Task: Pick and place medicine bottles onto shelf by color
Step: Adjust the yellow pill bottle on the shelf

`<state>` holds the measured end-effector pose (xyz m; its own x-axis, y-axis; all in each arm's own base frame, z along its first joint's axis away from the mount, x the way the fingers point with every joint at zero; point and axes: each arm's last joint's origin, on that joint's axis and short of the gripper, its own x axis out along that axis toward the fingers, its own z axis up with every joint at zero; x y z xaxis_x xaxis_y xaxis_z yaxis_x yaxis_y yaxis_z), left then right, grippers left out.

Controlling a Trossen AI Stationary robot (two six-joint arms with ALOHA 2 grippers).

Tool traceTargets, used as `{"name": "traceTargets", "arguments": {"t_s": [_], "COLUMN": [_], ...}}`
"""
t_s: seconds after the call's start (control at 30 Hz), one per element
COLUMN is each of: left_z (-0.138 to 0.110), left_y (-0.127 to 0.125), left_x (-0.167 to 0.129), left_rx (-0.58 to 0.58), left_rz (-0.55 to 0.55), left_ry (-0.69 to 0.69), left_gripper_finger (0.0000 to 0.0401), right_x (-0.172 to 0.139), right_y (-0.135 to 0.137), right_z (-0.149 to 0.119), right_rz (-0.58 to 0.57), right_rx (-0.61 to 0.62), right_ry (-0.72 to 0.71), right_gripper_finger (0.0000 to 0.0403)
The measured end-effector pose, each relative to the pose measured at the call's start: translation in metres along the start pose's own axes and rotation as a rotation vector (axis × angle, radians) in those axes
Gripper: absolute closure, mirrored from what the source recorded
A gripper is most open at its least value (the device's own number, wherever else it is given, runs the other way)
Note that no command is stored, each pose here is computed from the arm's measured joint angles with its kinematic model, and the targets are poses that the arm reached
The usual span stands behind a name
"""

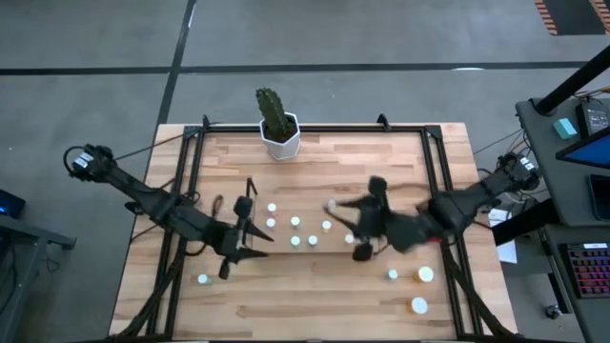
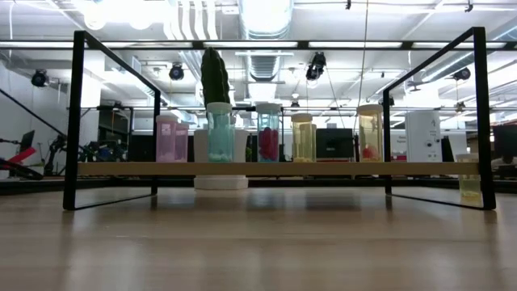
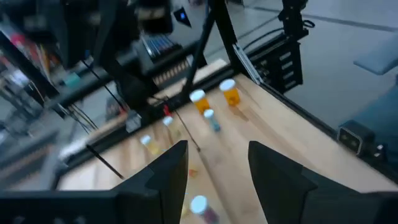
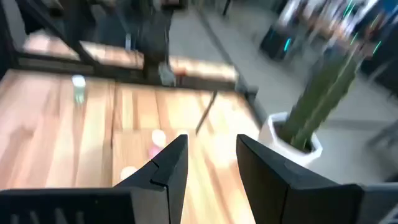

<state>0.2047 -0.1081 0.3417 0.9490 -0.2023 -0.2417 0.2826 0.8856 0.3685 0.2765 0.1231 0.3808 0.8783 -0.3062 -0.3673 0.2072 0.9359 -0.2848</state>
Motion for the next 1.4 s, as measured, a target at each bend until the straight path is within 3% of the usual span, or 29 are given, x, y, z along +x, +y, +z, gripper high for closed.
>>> {"name": "traceTargets", "arguments": {"t_s": [0.2, 0.43, 0.63, 0.9, 1.4], "left_z": [-0.021, -0.027, -0.036, -0.037, -0.038], "left_y": [0.001, 0.009, 0.009, 0.011, 0.010], "left_x": [-0.022, -0.042, -0.051, -0.057, -0.055], "left_rx": [0.025, 0.046, 0.042, 0.035, 0.037], "left_rz": [0.046, 0.159, 0.164, 0.170, 0.167], "left_ry": [-0.040, -0.060, -0.071, -0.087, -0.081], "left_gripper_finger": [0.0249, 0.0249, 0.0249, 0.0249, 0.0249], "right_x": [0.030, 0.058, 0.083, 0.124, 0.154], "right_y": [-0.048, -0.066, -0.053, -0.023, -0.007], "right_z": [0.010, 0.008, -0.011, -0.047, -0.068], "right_rz": [0.088, 0.131, 0.125, 0.255, 0.309], "right_rx": [0.069, 0.079, 0.054, 0.014, -0.039], "right_ry": [0.202, 0.334, 0.542, 0.758, 0.823], "right_gripper_finger": [0.0275, 0.0251, 0.0200, 0.0175, 0.0183]}}
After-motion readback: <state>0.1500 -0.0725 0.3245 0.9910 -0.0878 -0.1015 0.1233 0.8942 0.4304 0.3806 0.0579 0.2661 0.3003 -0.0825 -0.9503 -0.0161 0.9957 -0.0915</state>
